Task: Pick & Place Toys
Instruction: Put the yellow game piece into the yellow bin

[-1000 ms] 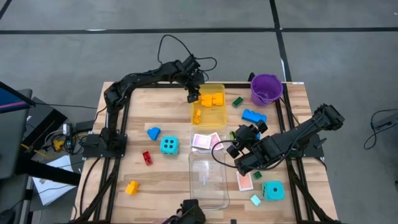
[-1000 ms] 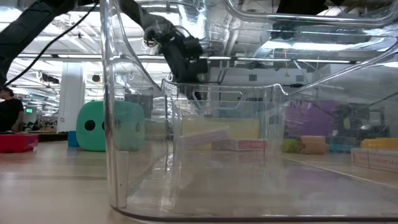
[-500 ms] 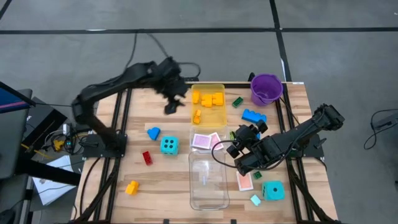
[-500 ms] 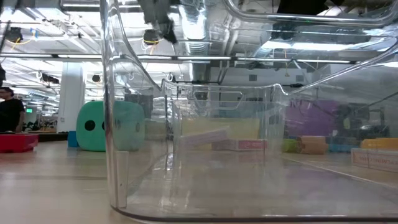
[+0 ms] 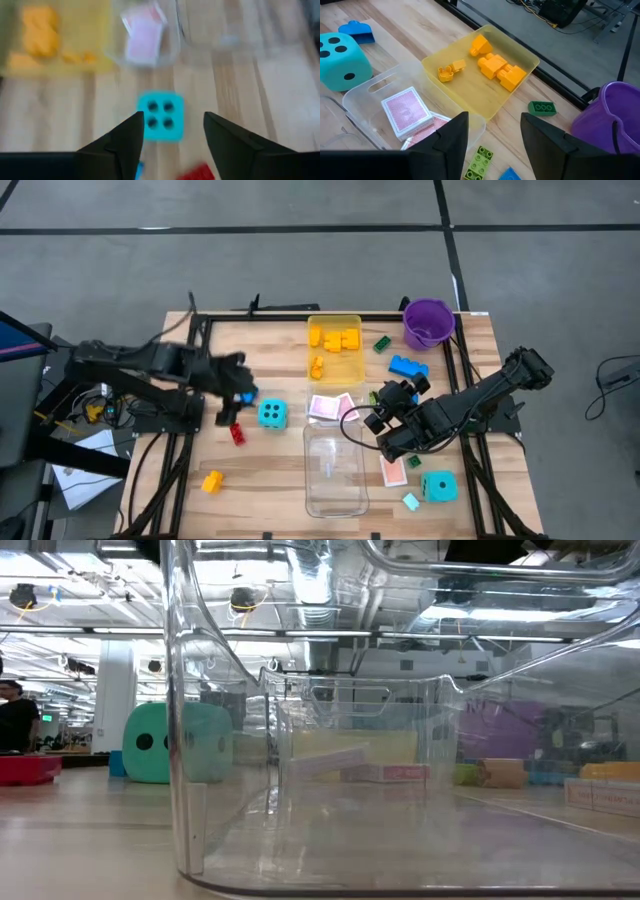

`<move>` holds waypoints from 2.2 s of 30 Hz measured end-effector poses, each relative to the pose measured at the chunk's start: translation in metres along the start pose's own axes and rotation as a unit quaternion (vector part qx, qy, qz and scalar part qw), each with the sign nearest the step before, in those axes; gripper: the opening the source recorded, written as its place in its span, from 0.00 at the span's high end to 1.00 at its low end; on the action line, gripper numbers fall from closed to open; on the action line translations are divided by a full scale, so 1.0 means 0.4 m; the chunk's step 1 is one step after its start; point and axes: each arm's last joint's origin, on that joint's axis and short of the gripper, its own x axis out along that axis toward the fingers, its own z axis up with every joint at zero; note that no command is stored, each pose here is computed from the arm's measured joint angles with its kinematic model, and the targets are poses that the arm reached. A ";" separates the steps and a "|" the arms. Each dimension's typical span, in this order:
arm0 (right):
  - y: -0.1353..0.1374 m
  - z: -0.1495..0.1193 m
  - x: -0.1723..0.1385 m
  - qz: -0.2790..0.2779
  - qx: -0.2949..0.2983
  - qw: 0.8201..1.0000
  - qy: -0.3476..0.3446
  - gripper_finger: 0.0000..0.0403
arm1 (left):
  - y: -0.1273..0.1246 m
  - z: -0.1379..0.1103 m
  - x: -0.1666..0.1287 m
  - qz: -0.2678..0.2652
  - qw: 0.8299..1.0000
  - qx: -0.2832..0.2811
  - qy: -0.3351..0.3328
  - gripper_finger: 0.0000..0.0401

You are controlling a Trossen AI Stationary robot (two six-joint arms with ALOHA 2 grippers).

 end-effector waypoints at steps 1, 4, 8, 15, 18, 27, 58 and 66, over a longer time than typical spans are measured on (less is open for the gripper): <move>0.000 0.000 0.000 0.001 0.001 1.000 0.000 0.57 | -0.015 -0.019 0.016 -0.006 1.000 0.001 0.015 0.46; 0.001 0.000 0.000 0.002 0.001 1.000 0.001 0.57 | -0.063 -0.073 0.078 -0.027 0.997 0.012 0.071 0.38; 0.001 0.000 0.000 0.002 0.001 1.000 0.003 0.57 | -0.128 -0.143 0.161 -0.056 0.983 0.069 0.160 0.28; 0.001 0.000 0.000 0.003 0.001 1.000 0.004 0.57 | -0.212 -0.211 0.242 -0.071 0.959 0.155 0.228 0.25; 0.001 -0.001 -0.001 0.003 0.000 1.000 0.004 0.57 | -0.237 -0.223 0.271 -0.056 0.949 0.210 0.227 0.26; 0.001 -0.002 -0.001 0.006 0.000 1.000 0.012 0.57 | -0.251 -0.244 0.324 -0.022 0.927 0.261 0.267 0.26; 0.005 -0.001 -0.002 0.011 0.007 1.000 0.011 0.57 | -0.258 -0.232 0.194 -0.116 0.840 -0.381 0.369 0.26; 0.005 -0.002 -0.002 0.011 0.006 1.000 0.011 0.57 | -0.278 -0.246 0.196 -0.080 0.811 -0.432 0.387 0.26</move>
